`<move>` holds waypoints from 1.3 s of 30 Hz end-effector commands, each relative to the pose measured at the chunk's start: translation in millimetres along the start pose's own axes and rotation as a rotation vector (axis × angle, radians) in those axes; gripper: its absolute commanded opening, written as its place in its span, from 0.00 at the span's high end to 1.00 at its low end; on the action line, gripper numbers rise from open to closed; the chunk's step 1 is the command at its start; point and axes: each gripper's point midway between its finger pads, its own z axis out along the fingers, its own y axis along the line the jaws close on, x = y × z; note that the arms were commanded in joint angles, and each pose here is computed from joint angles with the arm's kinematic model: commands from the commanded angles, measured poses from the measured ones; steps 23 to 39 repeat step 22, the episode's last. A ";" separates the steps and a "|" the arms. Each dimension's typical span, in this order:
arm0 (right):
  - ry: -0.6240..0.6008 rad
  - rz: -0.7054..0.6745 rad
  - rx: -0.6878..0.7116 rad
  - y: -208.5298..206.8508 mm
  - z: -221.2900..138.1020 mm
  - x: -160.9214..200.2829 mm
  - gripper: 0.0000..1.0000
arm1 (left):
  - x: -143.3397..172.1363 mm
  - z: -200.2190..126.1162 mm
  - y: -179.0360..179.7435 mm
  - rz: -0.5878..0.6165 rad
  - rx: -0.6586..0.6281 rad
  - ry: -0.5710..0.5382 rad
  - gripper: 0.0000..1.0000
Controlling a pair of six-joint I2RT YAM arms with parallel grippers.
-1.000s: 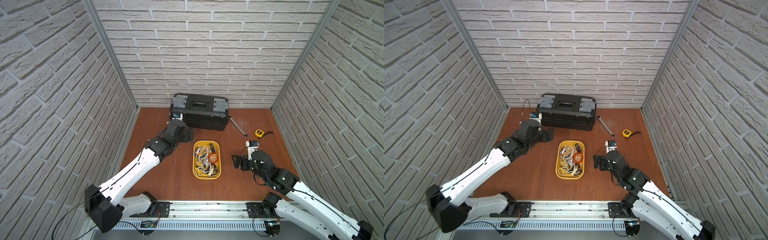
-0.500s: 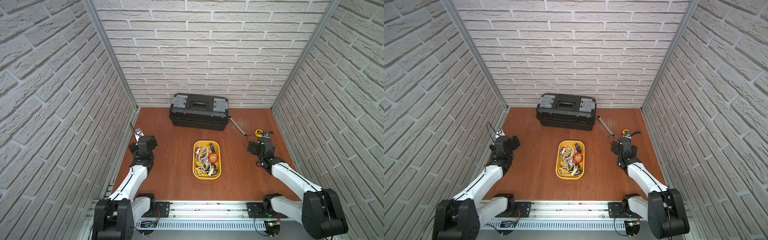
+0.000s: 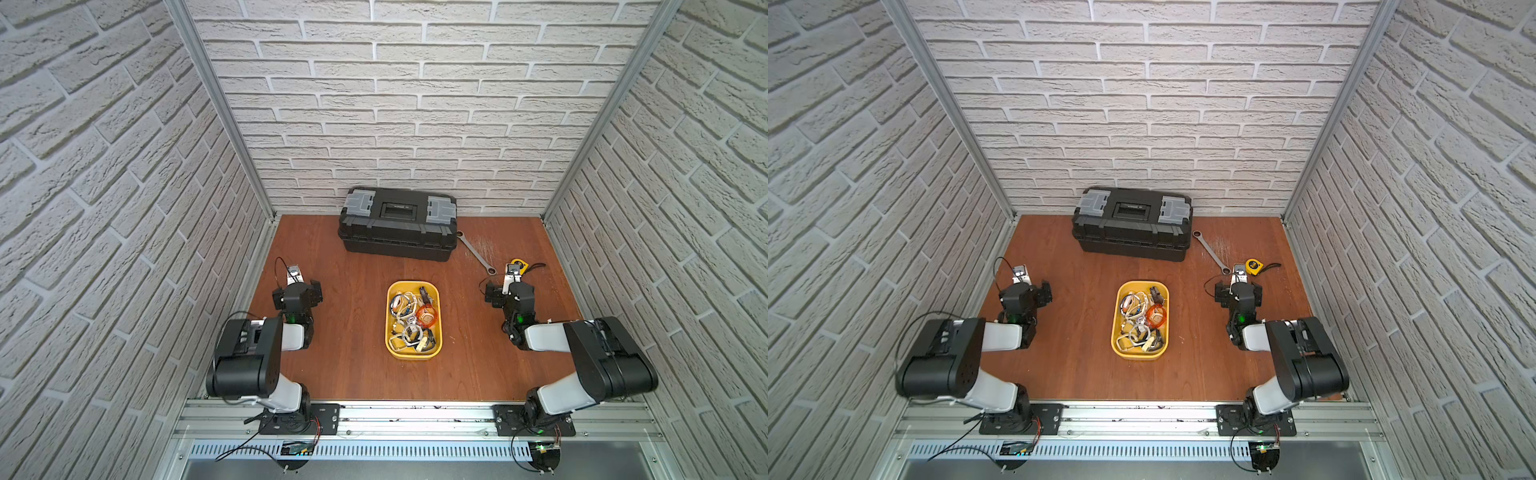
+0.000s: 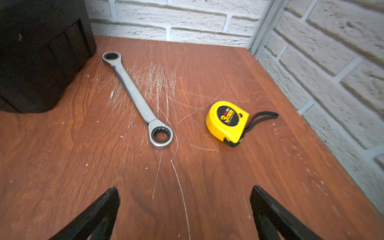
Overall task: Put the watch into the storage box
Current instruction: Reset both arms
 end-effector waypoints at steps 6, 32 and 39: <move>-0.113 0.046 -0.043 -2.5 -0.1 -40.2 0.01 | -34.3 5.1 -5.8 -0.055 0.105 -0.109 0.02; -0.118 0.042 -0.045 -2.2 -0.3 -41.0 0.01 | -33.4 5.0 -5.8 -0.054 0.105 -0.104 0.02; -0.118 0.042 -0.045 -2.2 -0.3 -41.0 0.01 | -33.4 5.0 -5.8 -0.054 0.105 -0.104 0.02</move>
